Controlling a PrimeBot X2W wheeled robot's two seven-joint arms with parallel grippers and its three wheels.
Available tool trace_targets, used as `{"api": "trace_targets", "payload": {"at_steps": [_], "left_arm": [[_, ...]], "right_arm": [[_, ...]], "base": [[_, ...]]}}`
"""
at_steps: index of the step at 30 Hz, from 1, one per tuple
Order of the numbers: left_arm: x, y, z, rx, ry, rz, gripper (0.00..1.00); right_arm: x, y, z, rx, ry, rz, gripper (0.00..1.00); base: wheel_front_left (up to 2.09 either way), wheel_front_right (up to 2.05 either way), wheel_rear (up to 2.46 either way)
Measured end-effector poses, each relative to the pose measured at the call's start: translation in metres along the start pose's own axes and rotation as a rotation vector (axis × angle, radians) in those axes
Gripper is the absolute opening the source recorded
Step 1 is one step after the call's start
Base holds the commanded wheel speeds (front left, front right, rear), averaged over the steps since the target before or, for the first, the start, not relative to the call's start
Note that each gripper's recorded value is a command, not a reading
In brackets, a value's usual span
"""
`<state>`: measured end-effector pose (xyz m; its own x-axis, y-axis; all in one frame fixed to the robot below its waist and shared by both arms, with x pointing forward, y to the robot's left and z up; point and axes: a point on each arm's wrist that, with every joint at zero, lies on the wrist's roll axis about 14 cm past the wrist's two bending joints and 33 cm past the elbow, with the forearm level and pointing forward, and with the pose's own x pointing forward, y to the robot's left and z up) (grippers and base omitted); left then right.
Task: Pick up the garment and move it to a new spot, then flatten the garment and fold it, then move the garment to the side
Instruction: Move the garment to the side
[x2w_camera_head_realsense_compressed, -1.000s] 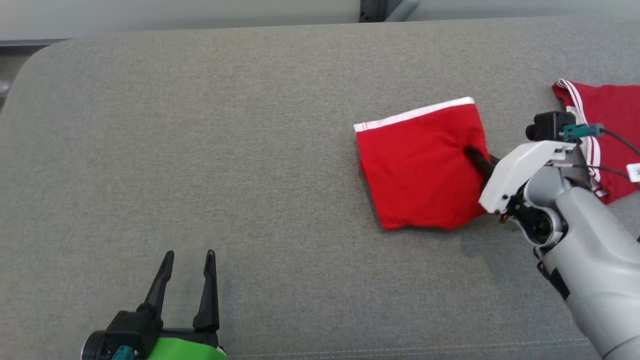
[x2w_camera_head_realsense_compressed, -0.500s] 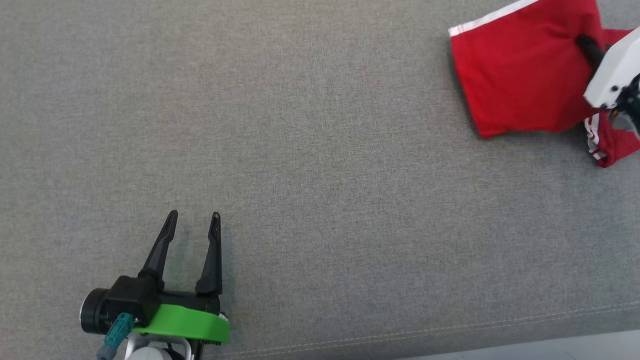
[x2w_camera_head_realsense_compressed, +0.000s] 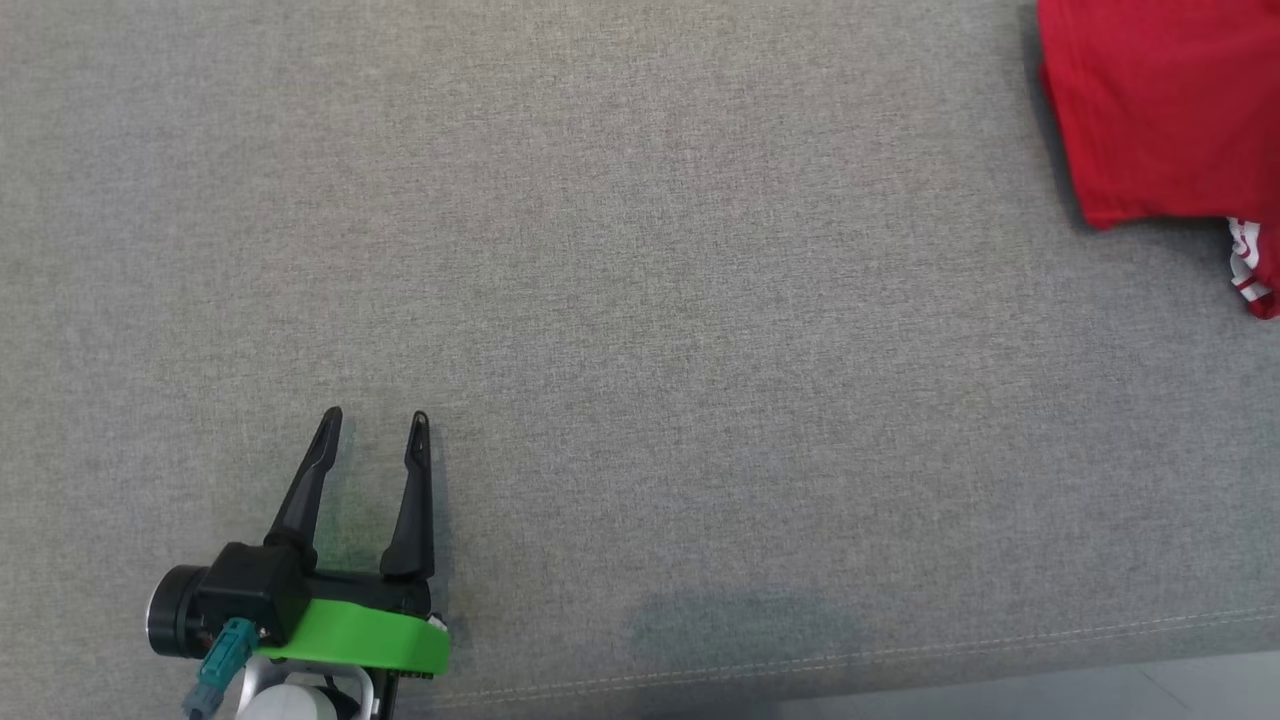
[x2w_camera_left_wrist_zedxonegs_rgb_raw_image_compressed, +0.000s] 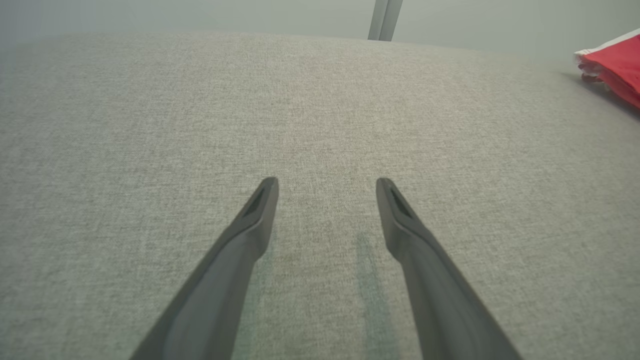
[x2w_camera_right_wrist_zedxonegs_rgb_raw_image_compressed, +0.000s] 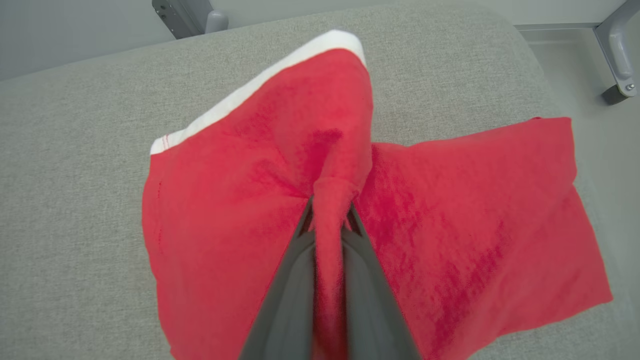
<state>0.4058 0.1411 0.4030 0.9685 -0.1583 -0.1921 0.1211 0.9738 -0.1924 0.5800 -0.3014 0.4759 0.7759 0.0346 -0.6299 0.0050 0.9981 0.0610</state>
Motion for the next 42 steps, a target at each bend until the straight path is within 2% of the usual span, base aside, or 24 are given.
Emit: {"api": "trace_targets", "payload": {"at_steps": [10,16,21,26,27,29,30,37,42], "left_arm": [[-0.002,0.005,0.002,0.003,-0.005,0.015,1.0],[0.0,0.0,0.004,0.001,-0.011,0.0,1.0],[0.001,-0.001,-0.001,0.003,0.003,-0.004,1.0],[0.001,0.005,-0.006,0.008,0.018,0.013,1.0],[0.001,0.007,-0.007,0.009,0.02,0.017,1.0],[-0.001,0.01,-0.008,0.01,0.024,0.027,1.0],[-0.001,0.011,-0.008,0.011,0.025,0.03,1.0],[-0.002,0.012,-0.006,0.004,0.018,0.036,1.0],[-0.003,0.008,0.0,-0.003,0.0,0.028,1.0]], "right_arm": [[-0.022,-0.024,0.002,0.017,0.059,-0.03,0.0],[-0.037,-0.051,-0.008,0.012,0.086,-0.107,0.0],[-0.03,-0.064,-0.022,0.001,0.11,-0.165,0.0],[-0.012,-0.058,-0.03,-0.035,0.095,-0.18,0.0],[-0.01,-0.059,-0.029,-0.043,0.086,-0.192,0.06],[-0.006,-0.062,-0.029,-0.058,0.08,-0.213,0.47],[-0.005,-0.064,-0.029,-0.07,0.079,-0.224,1.0],[-0.012,-0.074,-0.009,-0.141,-0.019,-0.288,1.0],[-0.024,-0.053,0.028,-0.175,-0.23,-0.24,1.0]], "base": [[0.0,0.0,0.0],[0.0,0.0,0.0],[0.0,0.0,0.0],[0.0,0.0,0.0],[0.0,0.0,0.0],[0.0,0.0,0.0],[0.0,0.0,0.0],[0.0,0.0,0.0],[0.0,0.0,0.0]]}}
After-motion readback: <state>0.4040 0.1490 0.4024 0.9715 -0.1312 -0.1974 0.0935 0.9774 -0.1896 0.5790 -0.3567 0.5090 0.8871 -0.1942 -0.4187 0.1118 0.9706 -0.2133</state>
